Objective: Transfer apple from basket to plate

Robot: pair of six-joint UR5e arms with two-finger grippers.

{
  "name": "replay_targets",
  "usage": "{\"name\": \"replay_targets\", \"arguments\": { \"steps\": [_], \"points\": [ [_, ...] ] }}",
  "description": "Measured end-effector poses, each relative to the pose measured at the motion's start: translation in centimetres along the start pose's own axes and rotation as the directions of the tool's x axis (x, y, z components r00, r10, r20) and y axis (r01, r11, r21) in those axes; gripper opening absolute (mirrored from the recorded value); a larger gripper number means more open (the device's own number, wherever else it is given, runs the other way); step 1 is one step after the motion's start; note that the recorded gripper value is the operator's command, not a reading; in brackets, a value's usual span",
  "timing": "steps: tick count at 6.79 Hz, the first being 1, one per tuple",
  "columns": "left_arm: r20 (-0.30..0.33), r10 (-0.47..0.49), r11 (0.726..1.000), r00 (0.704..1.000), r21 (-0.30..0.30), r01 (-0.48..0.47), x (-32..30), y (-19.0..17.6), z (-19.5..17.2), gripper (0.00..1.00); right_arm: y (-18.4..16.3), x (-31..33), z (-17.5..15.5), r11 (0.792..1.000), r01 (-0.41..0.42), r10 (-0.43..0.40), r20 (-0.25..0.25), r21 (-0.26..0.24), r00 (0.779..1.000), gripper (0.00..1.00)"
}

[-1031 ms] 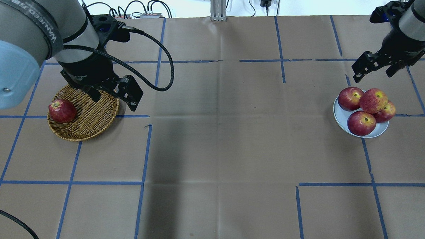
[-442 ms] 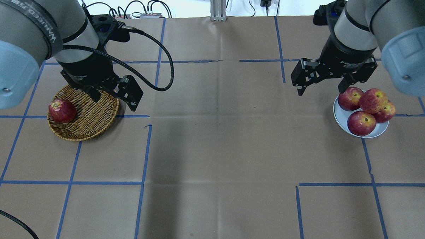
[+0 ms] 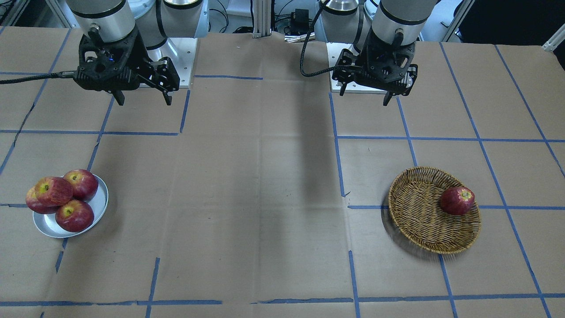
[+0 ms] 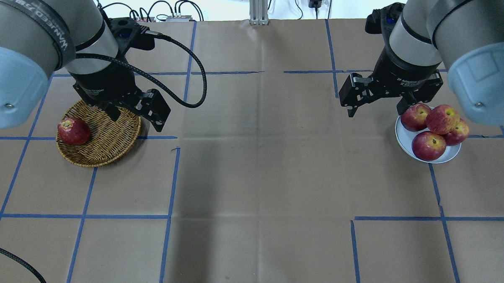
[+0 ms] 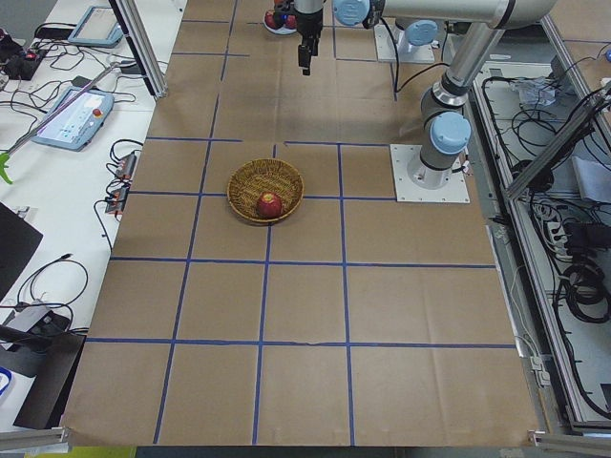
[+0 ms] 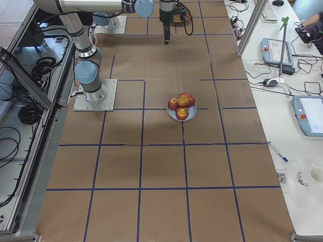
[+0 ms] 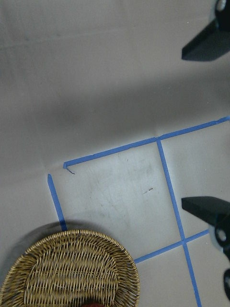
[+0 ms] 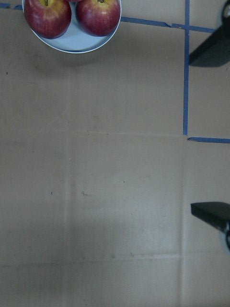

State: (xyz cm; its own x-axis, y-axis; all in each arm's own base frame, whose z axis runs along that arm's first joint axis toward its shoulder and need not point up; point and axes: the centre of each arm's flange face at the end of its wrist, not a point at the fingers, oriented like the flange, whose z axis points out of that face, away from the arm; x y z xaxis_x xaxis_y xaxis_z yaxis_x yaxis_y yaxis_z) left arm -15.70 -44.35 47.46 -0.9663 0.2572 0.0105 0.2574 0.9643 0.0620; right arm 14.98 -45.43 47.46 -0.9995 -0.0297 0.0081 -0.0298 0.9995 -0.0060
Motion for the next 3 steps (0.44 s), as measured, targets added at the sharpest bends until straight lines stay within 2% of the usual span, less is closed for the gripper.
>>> {"name": "replay_targets", "arguments": {
  "steps": [3],
  "points": [
    [-0.001,0.005,1.000,1.000,-0.004,-0.005,0.15,-0.14,0.15,0.99,-0.29,1.33,0.03,1.000,-0.030,0.030,0.006,-0.002,1.000,1.00]
  ]
}}
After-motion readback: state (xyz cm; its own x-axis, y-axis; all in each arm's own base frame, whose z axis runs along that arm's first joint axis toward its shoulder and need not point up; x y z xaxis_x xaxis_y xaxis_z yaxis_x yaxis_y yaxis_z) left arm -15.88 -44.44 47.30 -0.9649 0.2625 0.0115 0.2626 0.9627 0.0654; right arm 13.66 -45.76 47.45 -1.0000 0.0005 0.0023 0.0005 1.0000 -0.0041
